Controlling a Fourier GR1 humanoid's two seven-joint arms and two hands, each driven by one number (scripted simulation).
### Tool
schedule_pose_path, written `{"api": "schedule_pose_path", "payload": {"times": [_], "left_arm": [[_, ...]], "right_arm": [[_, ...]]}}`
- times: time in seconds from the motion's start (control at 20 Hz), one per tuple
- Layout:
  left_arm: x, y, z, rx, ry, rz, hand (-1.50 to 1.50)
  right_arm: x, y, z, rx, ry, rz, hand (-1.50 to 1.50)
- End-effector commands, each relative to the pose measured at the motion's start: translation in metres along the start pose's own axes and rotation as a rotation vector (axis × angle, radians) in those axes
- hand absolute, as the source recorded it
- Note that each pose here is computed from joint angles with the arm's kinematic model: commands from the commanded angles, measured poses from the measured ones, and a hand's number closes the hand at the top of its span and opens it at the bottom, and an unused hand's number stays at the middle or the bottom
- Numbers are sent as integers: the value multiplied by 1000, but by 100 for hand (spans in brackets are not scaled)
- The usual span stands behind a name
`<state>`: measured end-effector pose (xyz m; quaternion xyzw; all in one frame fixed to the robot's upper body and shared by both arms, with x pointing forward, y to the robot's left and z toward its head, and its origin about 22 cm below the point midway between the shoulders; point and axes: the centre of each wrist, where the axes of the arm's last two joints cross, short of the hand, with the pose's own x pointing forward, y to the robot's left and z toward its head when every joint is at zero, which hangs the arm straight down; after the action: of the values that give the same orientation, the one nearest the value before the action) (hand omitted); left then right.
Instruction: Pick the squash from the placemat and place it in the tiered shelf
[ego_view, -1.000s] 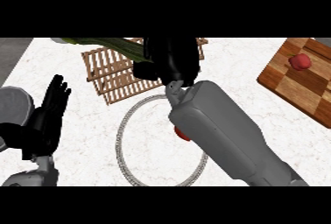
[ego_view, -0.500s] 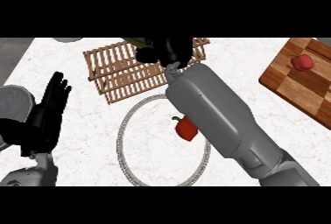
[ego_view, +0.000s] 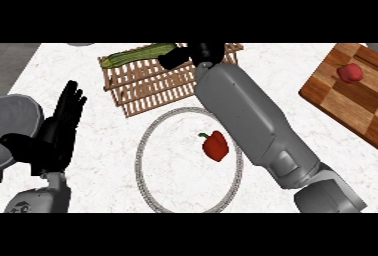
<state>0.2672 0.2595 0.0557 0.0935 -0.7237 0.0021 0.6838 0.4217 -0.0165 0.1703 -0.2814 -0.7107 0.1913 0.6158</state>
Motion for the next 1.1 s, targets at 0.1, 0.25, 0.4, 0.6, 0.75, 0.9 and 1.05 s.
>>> {"api": "schedule_pose_path", "payload": {"times": [0.1, 0.25, 0.4, 0.6, 0.75, 0.9, 1.05], "left_arm": [[-9, 22, 0, 11, 2, -12, 0], [6, -3, 3, -14, 3, 0, 0], [9, -11, 2, 5, -3, 1, 0], [-4, -2, 22, 39, 8, 0, 0], [5, 6, 2, 27, 11, -12, 0], [11, 11, 3, 58, 19, -20, 0], [-10, 13, 16, 62, 35, -12, 0]], "right_arm": [[21, -10, -11, 54, -27, -68, -150], [6, -5, -14, 12, -73, -120, -150], [12, -8, -7, -15, -101, -233, -150], [19, -40, -21, -73, -67, -294, -150], [41, -63, -30, -163, -17, -326, -150], [14, -88, -30, -191, 47, -333, -150], [-23, -119, -28, -181, 98, -324, -150]]}}
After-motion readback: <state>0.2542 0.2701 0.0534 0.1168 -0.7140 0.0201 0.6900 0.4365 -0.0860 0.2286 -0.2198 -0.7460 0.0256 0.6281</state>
